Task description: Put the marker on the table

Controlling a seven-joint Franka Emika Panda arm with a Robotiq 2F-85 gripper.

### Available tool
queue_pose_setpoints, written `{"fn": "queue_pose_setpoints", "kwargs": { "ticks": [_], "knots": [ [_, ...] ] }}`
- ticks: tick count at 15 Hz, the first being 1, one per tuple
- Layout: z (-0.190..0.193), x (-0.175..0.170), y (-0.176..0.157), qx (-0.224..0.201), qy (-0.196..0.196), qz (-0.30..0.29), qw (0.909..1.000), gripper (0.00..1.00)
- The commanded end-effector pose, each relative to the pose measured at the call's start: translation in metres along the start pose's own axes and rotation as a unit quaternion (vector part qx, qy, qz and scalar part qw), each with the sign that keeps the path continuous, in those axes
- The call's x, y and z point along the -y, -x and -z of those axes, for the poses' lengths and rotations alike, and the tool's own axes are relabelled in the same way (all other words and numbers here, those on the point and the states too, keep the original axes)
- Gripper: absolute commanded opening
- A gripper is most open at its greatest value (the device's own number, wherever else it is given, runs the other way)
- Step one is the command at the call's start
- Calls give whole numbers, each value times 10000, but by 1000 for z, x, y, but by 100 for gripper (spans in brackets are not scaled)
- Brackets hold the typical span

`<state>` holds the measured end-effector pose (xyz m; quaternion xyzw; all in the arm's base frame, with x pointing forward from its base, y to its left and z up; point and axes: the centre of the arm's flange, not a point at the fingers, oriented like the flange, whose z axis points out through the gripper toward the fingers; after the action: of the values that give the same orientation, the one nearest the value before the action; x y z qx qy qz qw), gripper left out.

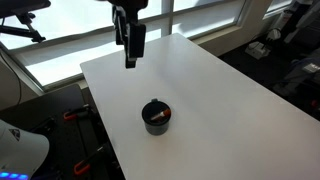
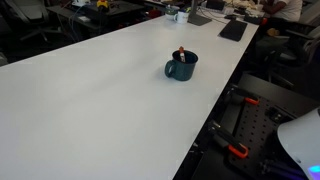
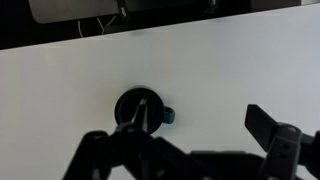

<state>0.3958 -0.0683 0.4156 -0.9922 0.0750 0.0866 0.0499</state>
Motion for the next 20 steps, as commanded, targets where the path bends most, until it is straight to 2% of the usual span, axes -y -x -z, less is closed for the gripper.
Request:
{"fn": "queue_pose_setpoints", "kwargs": {
  "ticks": [1,5,12,18,19,20],
  "knots": [
    [-2,-1,-2,24,-3,-10,10000,100],
    [-2,-1,-7,29,-6,-45,10000,100],
    [-31,-34,-42,496,-171,-576,9970,100],
    [-59,-61,-72,891,-353,-969,9907,100],
    [-63,-63,-74,943,-379,-1011,9897,100],
    [-62,-60,-59,807,-304,-847,9927,100]
  ]
}}
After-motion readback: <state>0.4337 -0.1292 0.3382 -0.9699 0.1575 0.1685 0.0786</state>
